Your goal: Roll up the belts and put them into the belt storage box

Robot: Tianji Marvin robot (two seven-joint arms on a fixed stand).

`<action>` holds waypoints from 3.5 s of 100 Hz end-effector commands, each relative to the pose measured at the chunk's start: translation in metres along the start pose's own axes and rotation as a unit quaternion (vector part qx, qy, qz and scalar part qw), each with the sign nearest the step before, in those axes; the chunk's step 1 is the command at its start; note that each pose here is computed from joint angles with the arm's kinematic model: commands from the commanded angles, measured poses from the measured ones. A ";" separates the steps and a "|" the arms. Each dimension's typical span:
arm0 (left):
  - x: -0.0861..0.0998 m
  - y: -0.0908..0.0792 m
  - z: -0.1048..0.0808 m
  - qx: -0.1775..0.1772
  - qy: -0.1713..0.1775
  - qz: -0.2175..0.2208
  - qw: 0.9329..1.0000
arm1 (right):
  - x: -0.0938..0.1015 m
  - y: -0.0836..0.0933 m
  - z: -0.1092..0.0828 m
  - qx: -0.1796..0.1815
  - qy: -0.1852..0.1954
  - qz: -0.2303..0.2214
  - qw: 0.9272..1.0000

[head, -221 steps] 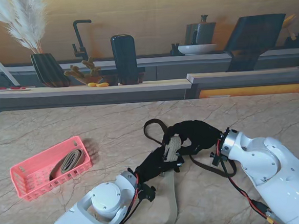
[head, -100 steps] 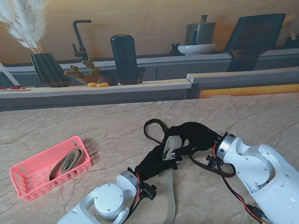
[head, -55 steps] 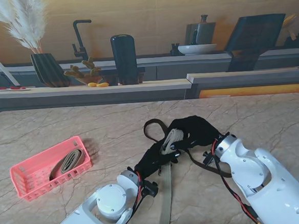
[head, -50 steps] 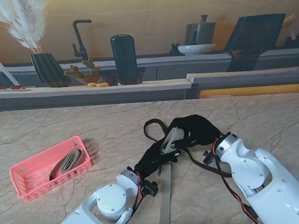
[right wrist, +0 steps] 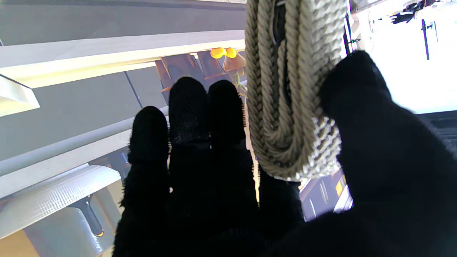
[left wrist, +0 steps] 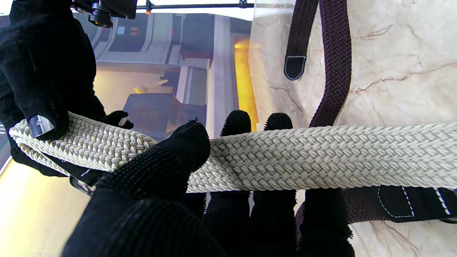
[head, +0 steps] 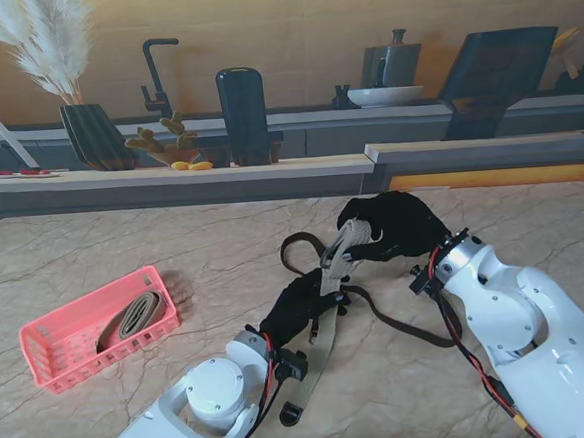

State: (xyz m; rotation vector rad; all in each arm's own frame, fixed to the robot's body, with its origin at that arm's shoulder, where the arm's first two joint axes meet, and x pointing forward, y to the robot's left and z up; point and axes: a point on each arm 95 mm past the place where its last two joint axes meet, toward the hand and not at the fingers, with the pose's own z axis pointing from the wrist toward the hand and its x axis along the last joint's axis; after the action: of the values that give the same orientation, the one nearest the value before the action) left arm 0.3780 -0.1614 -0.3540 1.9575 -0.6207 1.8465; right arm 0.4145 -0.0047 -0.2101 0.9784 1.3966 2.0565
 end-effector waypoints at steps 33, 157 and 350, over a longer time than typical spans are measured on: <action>0.000 0.012 -0.003 -0.020 0.002 -0.043 0.999 | -0.001 0.025 0.014 -0.004 0.009 -0.027 1.000; 0.002 0.018 -0.004 0.059 -0.031 -0.104 0.992 | 0.004 -0.046 0.025 0.044 0.077 -0.115 0.989; 0.013 0.000 -0.005 0.049 0.011 -0.199 0.979 | 0.032 -0.101 -0.017 0.135 0.085 -0.034 0.987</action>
State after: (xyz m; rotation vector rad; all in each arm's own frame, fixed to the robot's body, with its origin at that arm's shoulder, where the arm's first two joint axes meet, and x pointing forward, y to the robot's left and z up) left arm 0.3742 -0.1471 -0.3580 1.9987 -0.1101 1.6512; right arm 0.3906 0.0441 -0.2887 0.8464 1.7578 1.9735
